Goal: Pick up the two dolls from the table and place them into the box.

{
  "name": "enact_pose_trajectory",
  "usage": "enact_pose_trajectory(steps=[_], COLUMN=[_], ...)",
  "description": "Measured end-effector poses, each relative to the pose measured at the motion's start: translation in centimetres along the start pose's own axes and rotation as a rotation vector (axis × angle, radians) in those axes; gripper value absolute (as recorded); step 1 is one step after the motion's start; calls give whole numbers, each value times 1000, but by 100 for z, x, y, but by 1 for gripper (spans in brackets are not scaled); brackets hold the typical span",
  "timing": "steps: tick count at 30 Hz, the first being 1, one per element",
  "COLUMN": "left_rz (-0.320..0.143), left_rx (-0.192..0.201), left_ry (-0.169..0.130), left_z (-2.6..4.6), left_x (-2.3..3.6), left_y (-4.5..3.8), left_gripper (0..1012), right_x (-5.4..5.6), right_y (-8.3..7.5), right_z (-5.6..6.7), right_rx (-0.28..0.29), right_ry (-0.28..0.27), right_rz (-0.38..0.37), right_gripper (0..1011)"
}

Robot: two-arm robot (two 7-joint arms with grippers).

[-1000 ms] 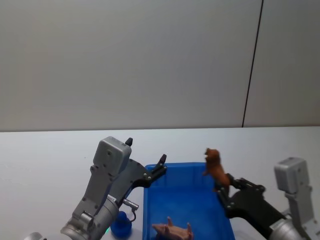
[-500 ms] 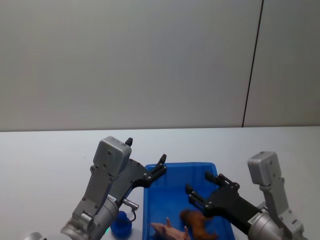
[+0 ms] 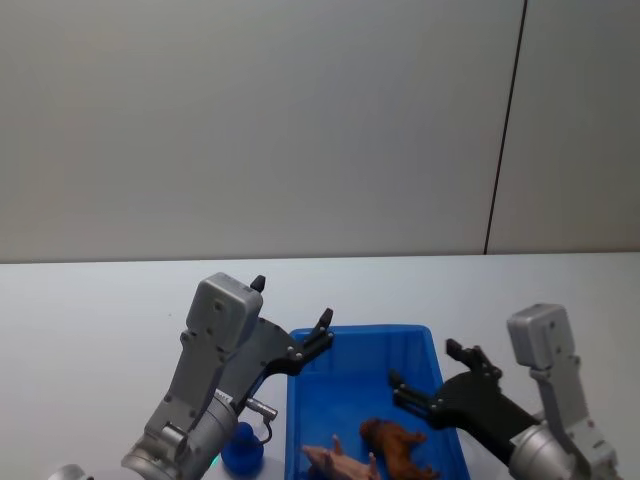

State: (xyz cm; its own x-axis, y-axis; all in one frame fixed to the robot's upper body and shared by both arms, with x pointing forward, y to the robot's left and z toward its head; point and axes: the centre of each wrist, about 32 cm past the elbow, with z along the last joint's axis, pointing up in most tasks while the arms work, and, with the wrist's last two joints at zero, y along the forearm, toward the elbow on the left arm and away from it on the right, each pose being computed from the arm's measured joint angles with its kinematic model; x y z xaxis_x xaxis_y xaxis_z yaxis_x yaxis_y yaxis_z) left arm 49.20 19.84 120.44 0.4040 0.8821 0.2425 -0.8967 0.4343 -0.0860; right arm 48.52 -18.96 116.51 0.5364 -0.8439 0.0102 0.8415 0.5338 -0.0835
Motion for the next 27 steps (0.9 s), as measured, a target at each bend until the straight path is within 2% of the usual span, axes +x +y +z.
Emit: enact_pose_trajectory(steps=[10, 20, 27], left_rz=[0, 0, 1], left_rx=[0, 0, 19], left_ry=[0, 0, 1], left_z=[0, 0, 8], left_x=[0, 0, 19], left_y=[0, 0, 31], left_gripper=[1001, 1001, 1001], right_x=[42, 60, 67], right_y=[-182, -285, -330], right_z=[-47, -69, -76], right_rx=[-11, -12, -11], right_ry=[-9, -11, -13], right_rz=[-137, -200, -227], right_gripper=[1001, 1001, 1001])
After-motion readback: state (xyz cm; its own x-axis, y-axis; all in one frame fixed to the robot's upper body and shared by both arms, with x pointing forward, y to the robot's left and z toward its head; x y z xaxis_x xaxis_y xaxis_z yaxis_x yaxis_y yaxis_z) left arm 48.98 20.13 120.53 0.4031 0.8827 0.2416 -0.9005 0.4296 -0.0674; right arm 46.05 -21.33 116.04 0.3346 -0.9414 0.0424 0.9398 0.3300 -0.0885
